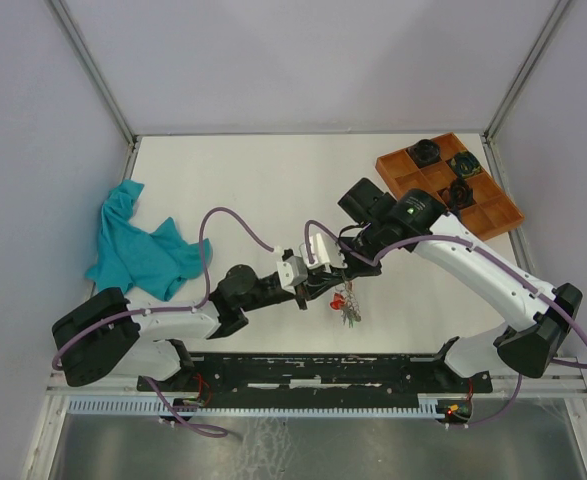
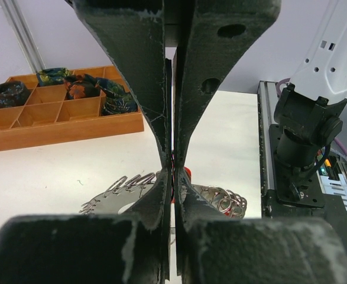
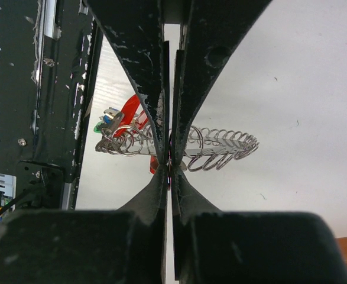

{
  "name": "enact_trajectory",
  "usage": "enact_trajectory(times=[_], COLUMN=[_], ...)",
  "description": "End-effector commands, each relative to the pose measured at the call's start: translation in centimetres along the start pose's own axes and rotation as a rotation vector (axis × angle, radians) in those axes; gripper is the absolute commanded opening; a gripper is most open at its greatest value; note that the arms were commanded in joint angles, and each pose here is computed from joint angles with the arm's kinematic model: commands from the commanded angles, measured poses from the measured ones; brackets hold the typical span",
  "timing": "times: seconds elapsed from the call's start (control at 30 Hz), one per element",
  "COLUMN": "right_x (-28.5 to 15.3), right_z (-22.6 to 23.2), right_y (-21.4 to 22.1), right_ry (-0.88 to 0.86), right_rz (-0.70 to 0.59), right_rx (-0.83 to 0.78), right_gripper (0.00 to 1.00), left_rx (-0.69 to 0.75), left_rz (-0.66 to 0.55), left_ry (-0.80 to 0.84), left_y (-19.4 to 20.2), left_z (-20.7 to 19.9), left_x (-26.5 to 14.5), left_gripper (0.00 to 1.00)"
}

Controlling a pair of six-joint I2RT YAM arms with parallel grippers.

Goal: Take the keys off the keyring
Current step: Remove the key from the keyring.

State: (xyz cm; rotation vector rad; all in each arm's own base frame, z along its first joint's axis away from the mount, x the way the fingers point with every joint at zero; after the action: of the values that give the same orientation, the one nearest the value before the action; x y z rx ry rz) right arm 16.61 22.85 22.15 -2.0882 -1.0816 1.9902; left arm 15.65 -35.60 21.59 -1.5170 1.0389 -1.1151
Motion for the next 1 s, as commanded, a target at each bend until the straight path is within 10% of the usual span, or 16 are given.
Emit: enact_trajectory(times=[0.0,0.5,0.97], right_x=[-1.7,-4.4,-4.6], right_z=[-1.0,-1.5,-2.6], right_y=[-2.1,-4.0,-5.2], right_ry=[0.076,0.156,0.126], right_rz=[-0.124,-0.513,-0.747], right_rx=[-0.018,0.132,0.308], right_gripper=[0.12,0.53,0.50], left_rx=[0.031,-0.043,-0.077], left_rz=[-0.071,-0.275,-0.389], left_ry=[-0.045,-0.058,-0.042], left_y=[-2.2,-6.8,-9.1], left_z=[0.4,-0.6,-1.3], left_x=[-0.2,-2.5,-3.8], left_gripper=[0.03,0.03,0.03])
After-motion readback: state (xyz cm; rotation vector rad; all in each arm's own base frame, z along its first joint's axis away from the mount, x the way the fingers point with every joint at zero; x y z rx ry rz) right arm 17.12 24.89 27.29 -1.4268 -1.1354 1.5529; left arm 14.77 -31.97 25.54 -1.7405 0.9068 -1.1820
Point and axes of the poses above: each gripper's point midway between its finger pads, its own x axis out along the fingers, its own z axis along the line the jaws close on, y = z × x, the point moved 1 cm from there along -x, back along the fingers, and after that the axes turned 11 degrees about -x, right-handed, at the moved point
